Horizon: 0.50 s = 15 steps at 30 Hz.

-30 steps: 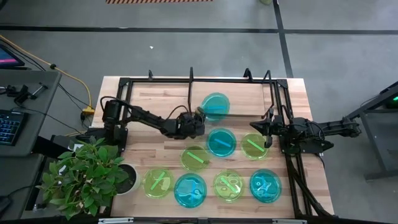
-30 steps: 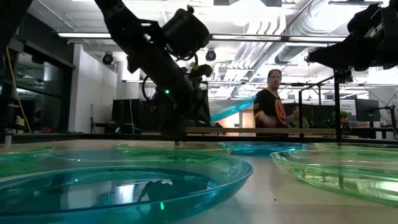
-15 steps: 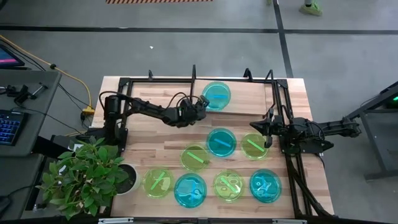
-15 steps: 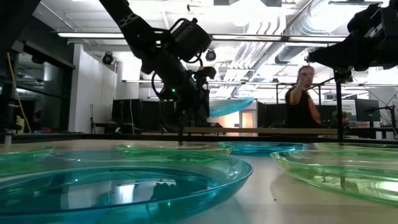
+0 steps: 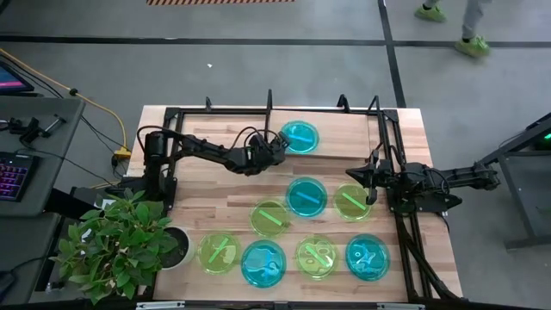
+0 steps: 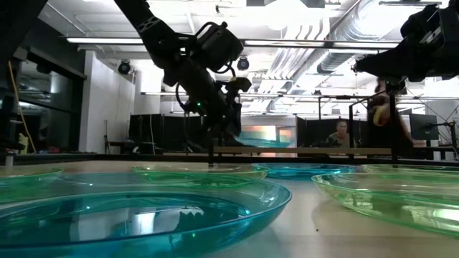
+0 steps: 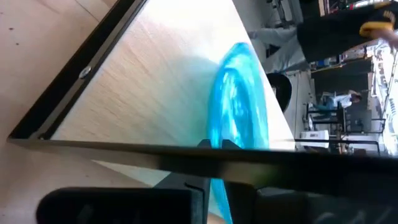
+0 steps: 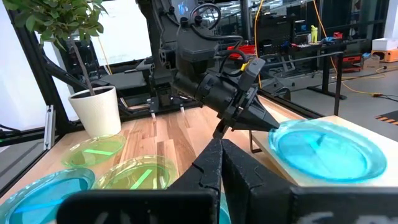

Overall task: Place and stack plates onto a shelf
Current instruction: Put the top left blue plate on the shelf, then adjust the shelf

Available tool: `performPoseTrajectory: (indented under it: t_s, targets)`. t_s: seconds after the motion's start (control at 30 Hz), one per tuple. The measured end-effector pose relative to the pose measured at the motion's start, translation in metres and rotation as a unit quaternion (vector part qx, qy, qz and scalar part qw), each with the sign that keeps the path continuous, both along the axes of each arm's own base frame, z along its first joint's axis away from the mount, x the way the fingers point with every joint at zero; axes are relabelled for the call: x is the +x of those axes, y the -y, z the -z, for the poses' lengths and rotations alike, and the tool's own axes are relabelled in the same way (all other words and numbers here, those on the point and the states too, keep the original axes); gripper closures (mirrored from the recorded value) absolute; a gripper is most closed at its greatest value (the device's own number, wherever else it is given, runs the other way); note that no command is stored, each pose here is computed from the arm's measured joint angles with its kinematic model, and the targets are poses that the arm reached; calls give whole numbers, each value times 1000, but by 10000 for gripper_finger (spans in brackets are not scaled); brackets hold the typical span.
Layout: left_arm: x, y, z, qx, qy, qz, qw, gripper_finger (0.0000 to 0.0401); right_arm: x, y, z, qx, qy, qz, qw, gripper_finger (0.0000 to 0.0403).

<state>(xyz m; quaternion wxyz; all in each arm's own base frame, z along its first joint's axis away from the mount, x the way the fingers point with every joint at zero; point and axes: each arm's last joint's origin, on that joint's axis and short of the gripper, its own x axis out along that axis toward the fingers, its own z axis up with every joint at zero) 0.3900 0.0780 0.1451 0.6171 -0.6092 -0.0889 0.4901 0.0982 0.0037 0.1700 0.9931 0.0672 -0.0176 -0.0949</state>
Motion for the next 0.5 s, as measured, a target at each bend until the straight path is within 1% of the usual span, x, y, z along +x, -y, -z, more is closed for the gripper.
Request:
performPoseTrajectory:
  t_s: [0.23,0.33,0.4,0.5]
  targets:
    - [0,-2,-1,4,4,-8,1000,329,0,0,0,0,0,0,1000,402]
    - [1,-2,-1,-10,17,-5,1000,315,0,0,0,0,0,0,1000,402]
    - [3,-1,-2,-30,37,14,999,306,0,0,0,0,0,0,1000,402]
    - [9,2,-7,-47,68,72,994,297,0,0,0,0,0,0,1000,402]
